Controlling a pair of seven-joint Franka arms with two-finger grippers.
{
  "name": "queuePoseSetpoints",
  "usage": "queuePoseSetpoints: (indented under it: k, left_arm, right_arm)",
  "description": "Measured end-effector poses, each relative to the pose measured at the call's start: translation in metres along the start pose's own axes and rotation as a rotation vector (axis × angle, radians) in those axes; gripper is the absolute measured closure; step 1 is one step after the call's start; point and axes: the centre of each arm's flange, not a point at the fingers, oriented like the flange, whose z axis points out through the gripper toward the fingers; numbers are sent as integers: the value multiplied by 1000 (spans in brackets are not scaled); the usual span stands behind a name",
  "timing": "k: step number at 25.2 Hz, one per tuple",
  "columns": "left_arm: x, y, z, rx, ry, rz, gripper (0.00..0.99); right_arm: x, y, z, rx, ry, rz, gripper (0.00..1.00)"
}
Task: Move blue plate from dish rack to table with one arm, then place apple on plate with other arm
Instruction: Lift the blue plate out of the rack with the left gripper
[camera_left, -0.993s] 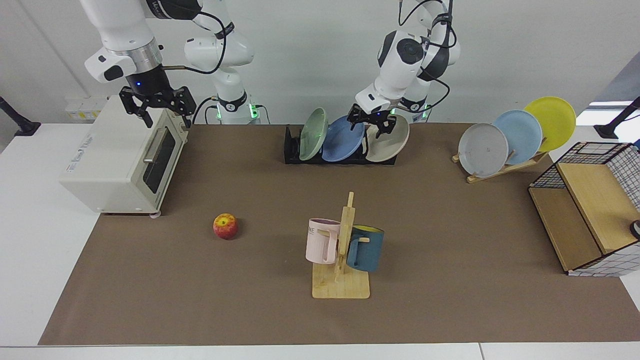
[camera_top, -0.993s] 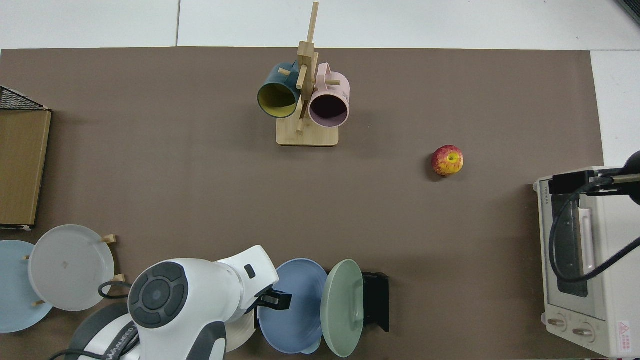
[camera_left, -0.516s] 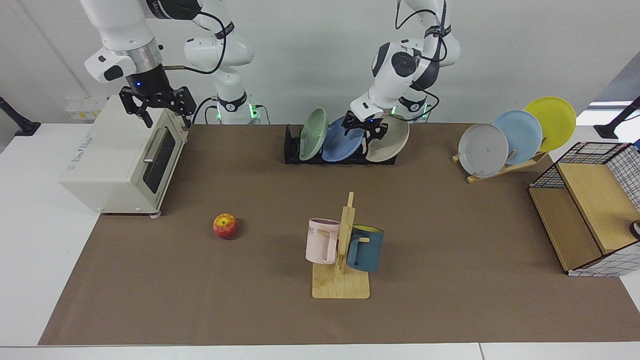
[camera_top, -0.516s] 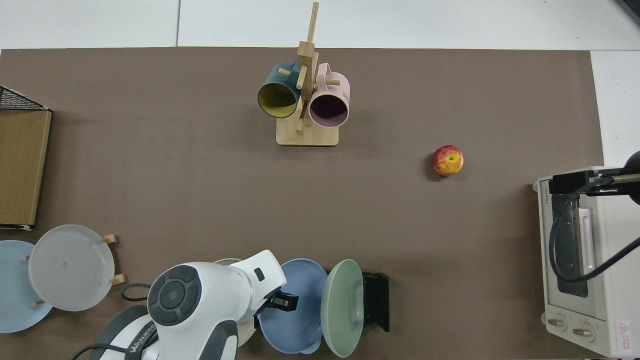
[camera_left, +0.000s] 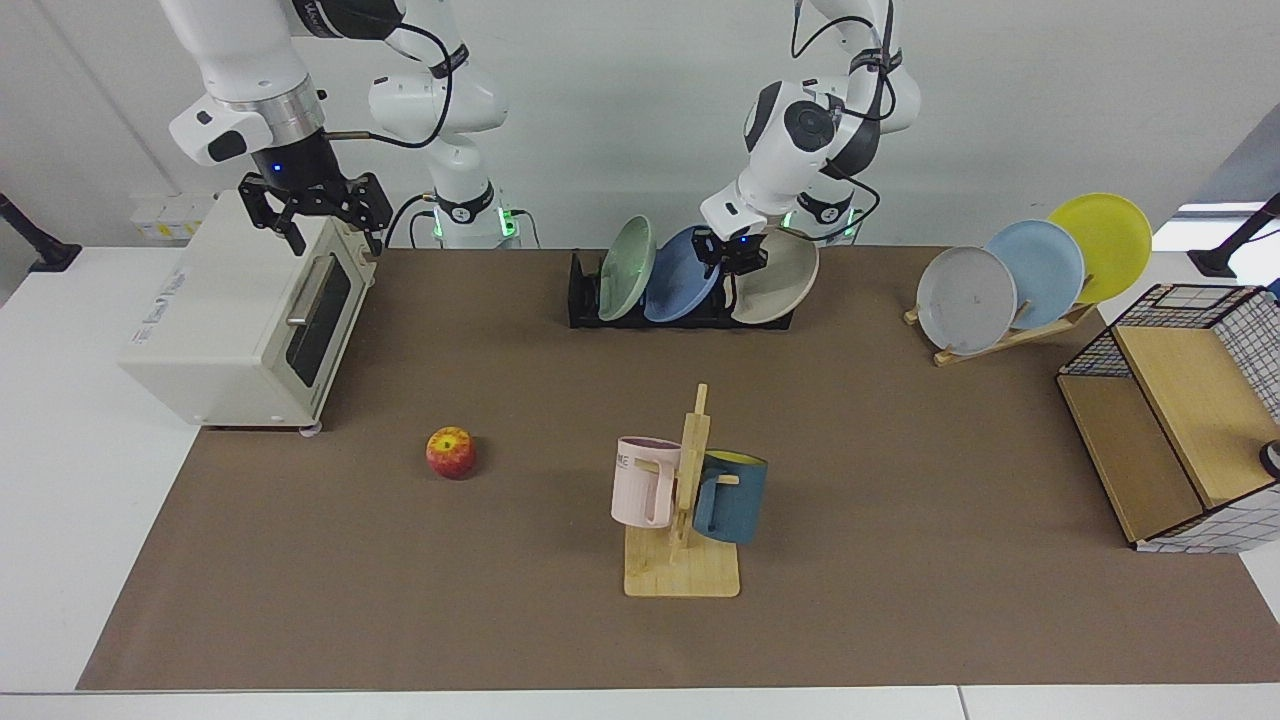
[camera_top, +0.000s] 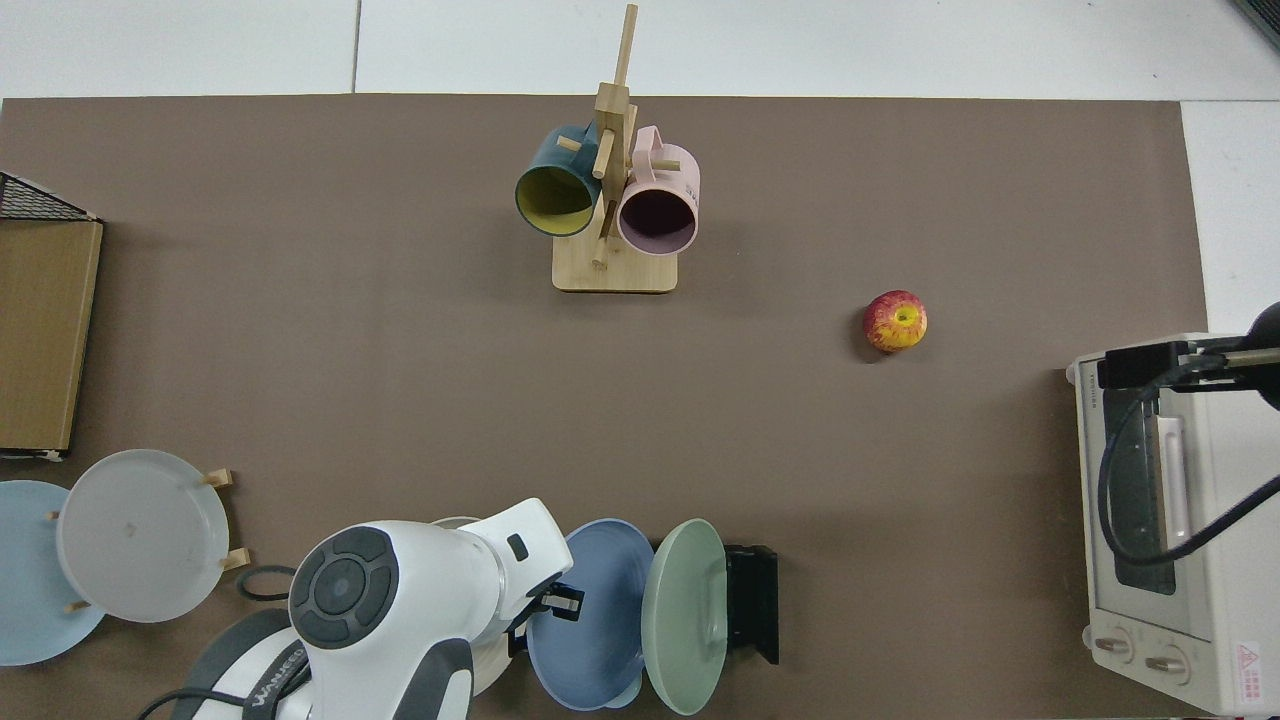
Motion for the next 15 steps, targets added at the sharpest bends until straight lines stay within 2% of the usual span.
queuePoseSetpoints:
  k: [7, 12, 15]
  left_arm:
    - [8, -6, -35, 39, -32, 26, 859]
    - [25, -32, -90, 58, 22, 0, 859]
    - [36, -56, -112, 33, 55, -49, 859]
  right_arm:
    - [0, 0, 0, 0, 0, 0, 0]
    - [0, 0, 0, 0, 0, 0, 0]
    - [0, 0, 0, 0, 0, 0, 0]
